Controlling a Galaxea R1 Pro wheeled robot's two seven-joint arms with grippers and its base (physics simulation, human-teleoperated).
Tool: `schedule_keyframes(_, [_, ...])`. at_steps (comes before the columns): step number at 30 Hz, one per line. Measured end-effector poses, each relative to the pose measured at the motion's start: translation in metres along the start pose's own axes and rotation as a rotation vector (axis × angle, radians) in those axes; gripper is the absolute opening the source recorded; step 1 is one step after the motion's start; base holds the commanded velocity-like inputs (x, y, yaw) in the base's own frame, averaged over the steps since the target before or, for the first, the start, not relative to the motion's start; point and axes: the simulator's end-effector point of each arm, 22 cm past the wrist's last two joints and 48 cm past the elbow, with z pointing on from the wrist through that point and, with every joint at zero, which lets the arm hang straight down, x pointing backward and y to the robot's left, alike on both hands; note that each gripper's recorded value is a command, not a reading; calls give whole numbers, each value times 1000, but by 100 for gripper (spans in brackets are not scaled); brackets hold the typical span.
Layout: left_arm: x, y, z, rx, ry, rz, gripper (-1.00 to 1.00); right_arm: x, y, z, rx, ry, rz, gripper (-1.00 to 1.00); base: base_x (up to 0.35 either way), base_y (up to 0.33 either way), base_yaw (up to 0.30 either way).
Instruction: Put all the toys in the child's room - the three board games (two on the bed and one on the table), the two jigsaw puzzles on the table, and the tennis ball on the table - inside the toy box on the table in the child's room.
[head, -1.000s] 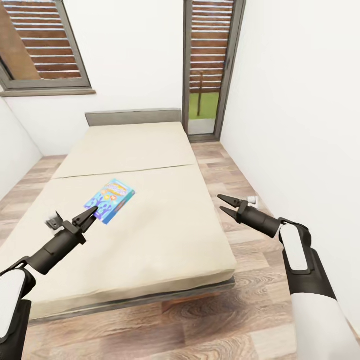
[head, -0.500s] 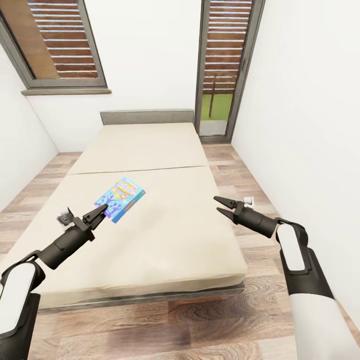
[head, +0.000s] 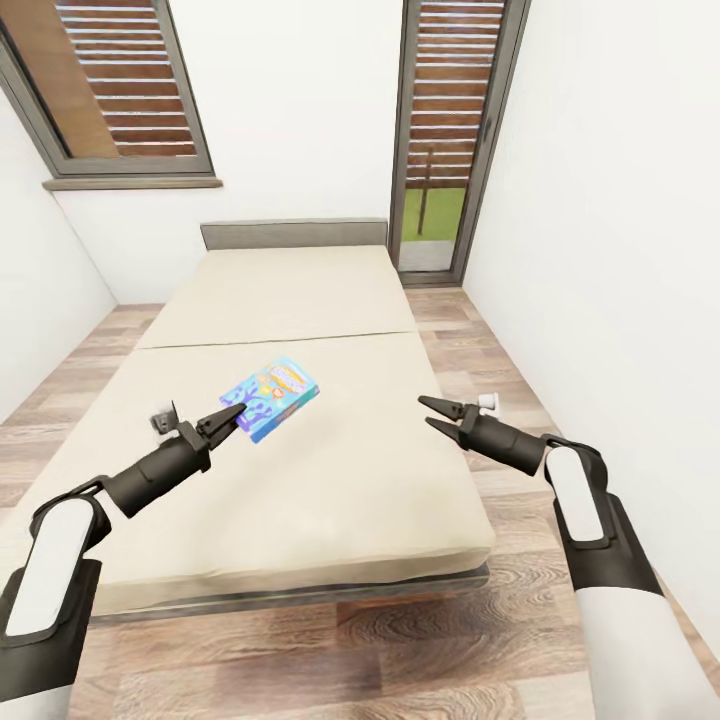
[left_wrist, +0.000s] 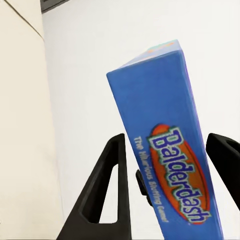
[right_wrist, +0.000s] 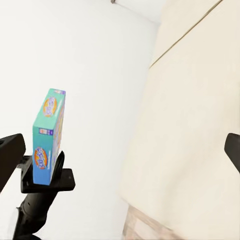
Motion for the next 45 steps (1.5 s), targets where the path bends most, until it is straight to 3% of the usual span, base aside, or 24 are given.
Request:
schedule_keyframes(3, [7, 8, 8, -58, 42, 24, -100, 1, 1, 2, 1, 9, -6, 100, 0, 0, 1])
schedule_keyframes(12, [12, 11, 16, -106, 78, 44, -100, 4, 5, 8, 8, 32, -22, 100, 0, 0, 0])
schedule_keyframes(21, [4, -6, 17, -104, 86, 48, -100, -1, 26, 12, 3, 43, -35, 100, 0, 0, 0])
schedule_keyframes(36, [-14, -43, 13, -79, 74, 57, -100, -7, 86, 18, -32, 74, -126, 100, 0, 0, 13])
schedule_keyframes(45, [-35, -68, 5, -48, 34, 38, -100, -16, 101, 17, 9, 70, -147, 100, 0, 0, 50])
